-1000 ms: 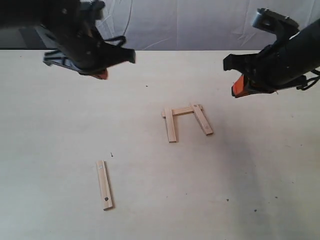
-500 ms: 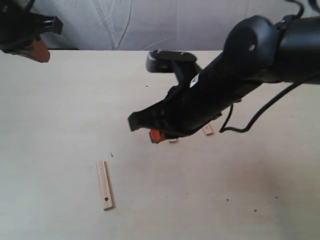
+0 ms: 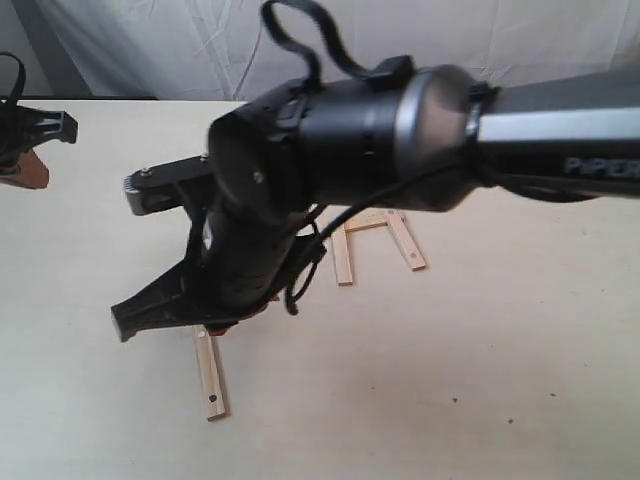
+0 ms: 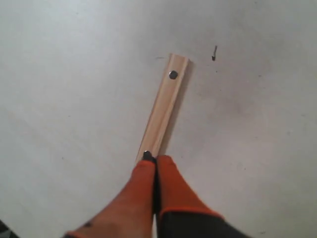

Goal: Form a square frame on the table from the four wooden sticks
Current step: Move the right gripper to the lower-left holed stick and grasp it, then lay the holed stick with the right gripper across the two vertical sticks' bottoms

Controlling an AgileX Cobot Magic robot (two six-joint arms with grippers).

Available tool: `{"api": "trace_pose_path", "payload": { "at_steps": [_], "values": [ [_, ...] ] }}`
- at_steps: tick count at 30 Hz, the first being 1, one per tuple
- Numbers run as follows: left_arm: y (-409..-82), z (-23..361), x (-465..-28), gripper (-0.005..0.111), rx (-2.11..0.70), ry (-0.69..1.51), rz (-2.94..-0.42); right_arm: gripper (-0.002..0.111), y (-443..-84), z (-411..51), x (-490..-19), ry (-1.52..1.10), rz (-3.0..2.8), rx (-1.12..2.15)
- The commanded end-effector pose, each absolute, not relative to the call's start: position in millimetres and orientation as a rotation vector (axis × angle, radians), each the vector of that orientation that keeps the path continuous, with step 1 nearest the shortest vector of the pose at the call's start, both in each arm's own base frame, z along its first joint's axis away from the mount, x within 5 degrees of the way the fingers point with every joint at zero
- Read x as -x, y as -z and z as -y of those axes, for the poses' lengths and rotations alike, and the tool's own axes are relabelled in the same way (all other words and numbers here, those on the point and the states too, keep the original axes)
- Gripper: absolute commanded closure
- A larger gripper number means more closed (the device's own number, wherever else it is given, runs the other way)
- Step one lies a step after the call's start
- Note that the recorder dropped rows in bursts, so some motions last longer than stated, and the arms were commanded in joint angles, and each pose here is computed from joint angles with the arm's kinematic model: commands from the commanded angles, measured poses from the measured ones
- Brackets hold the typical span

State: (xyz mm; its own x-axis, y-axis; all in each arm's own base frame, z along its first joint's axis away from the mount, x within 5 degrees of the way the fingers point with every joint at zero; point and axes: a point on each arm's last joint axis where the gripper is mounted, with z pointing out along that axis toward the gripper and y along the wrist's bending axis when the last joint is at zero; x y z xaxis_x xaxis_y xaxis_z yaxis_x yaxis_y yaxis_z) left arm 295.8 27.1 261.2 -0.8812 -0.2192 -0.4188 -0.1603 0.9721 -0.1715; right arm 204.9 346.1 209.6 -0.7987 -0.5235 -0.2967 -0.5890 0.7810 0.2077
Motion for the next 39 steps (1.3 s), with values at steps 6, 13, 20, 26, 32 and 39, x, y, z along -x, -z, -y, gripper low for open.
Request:
{"api": "trace_pose_path", "payload": {
  "at_steps": [6,13,20,26,32,39],
  "values": [
    [-233,-25,-285,0.107,0.360,0.223,-2.638,0.069,-173,-389,-204,-0.329,-2.789,0.818],
    [-232,-24,-286,0.107,0.359,0.242,-2.623,0.067,-136,-393,-210,-0.237,-2.806,0.784],
    [-232,-24,-287,0.107,0.360,0.237,-2.609,0.070,-117,-392,-210,-0.185,-2.836,0.798],
    [-232,-24,-287,0.107,0.360,0.237,-2.609,0.108,-131,-390,-210,-0.253,-2.889,0.720],
    [-232,-24,-286,0.107,0.360,0.239,-2.614,0.109,-178,-355,-245,-0.258,-2.852,0.761],
    [-231,27,-285,0.107,0.059,0.266,-2.659,0.109,-230,-285,-286,-0.128,-2.686,1.237]
  ]
}}
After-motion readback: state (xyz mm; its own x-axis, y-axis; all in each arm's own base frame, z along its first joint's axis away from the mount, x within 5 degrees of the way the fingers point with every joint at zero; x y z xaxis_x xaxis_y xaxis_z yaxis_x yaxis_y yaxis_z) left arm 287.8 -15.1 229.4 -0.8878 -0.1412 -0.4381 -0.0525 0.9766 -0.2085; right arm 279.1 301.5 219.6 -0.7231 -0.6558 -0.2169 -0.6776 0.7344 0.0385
